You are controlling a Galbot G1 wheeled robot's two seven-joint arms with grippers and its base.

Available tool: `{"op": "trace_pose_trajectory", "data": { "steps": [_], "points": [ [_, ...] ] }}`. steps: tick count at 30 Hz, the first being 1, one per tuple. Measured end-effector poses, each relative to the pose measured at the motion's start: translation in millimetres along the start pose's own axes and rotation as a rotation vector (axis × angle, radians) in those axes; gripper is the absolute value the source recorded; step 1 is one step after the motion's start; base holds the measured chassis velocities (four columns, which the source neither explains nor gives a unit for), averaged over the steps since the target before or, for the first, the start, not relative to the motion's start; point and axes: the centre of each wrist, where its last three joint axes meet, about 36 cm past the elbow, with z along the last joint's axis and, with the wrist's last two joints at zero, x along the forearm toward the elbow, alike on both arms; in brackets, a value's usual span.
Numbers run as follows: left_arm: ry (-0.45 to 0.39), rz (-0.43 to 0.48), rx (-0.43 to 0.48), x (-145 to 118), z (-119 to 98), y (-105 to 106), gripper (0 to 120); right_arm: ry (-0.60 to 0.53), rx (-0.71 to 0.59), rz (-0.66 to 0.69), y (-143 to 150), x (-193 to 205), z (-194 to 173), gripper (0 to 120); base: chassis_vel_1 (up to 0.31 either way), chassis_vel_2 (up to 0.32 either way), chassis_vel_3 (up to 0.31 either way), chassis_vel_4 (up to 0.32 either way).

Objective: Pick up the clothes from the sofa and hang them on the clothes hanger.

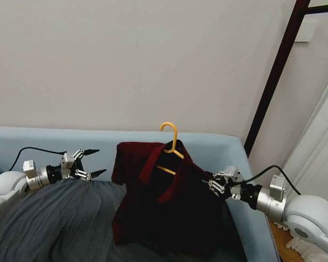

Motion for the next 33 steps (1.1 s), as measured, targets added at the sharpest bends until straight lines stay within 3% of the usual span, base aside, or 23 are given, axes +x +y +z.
{"op": "trace_pose_trajectory", "data": {
  "steps": [3,4,6,7,10,11,12,13,19,20,23,25,28,29,33],
  "points": [
    [-0.058,-0.109,0.015,2,15,-38,100,0.074,-0.02,0.15,11,3,0,7,0.0,0.0,0.0,0.0],
    [-0.058,-0.109,0.015,2,15,-38,100,0.074,-0.02,0.15,11,3,0,7,0.0,0.0,0.0,0.0],
    [-0.11,-0.231,0.058,1,31,-81,100,0.113,-0.056,0.242,20,5,-6,7,0.0,0.0,0.0,0.0],
    [-0.11,-0.231,0.058,1,31,-81,100,0.113,-0.056,0.242,20,5,-6,7,0.0,0.0,0.0,0.0],
    [-0.152,-0.367,0.118,1,42,-129,100,0.137,-0.117,0.319,29,10,-25,7,0.0,0.0,0.0,0.0],
    [-0.153,-0.387,0.13,2,44,-137,100,0.138,-0.127,0.331,30,11,-31,7,0.0,0.0,0.0,0.0],
    [-0.156,-0.429,0.158,4,47,-161,100,0.138,-0.148,0.364,32,15,-44,7,0.0,0.0,0.0,0.0],
    [-0.156,-0.429,0.158,4,47,-161,100,0.138,-0.148,0.364,32,15,-44,7,0.0,0.0,0.0,0.0],
    [-0.167,-0.618,0.212,7,60,-238,100,0.135,-0.21,0.459,25,40,-111,7,0.0,0.0,0.0,0.0],
    [-0.167,-0.618,0.212,7,60,-238,100,0.135,-0.21,0.459,25,40,-111,7,0.0,0.0,0.0,0.0],
    [-0.149,-0.712,0.248,7,68,-271,100,0.136,-0.223,0.496,22,52,-133,7,0.0,0.0,0.0,0.0],
    [-0.142,-0.726,0.255,8,69,-277,100,0.136,-0.227,0.505,21,54,-137,7,0.0,0.0,0.0,0.0],
    [-0.072,-0.818,0.305,8,69,-323,100,0.128,-0.242,0.552,18,64,-153,7,0.0,0.0,0.0,0.0],
    [-0.072,-0.818,0.305,8,69,-323,100,0.128,-0.242,0.552,18,64,-153,7,0.0,0.0,0.0,0.0],
    [-0.109,-0.937,0.349,-15,48,-366,100,0.134,-0.291,0.649,4,71,-156,7,0.0,0.0,0.0,0.0]
  ]
}}
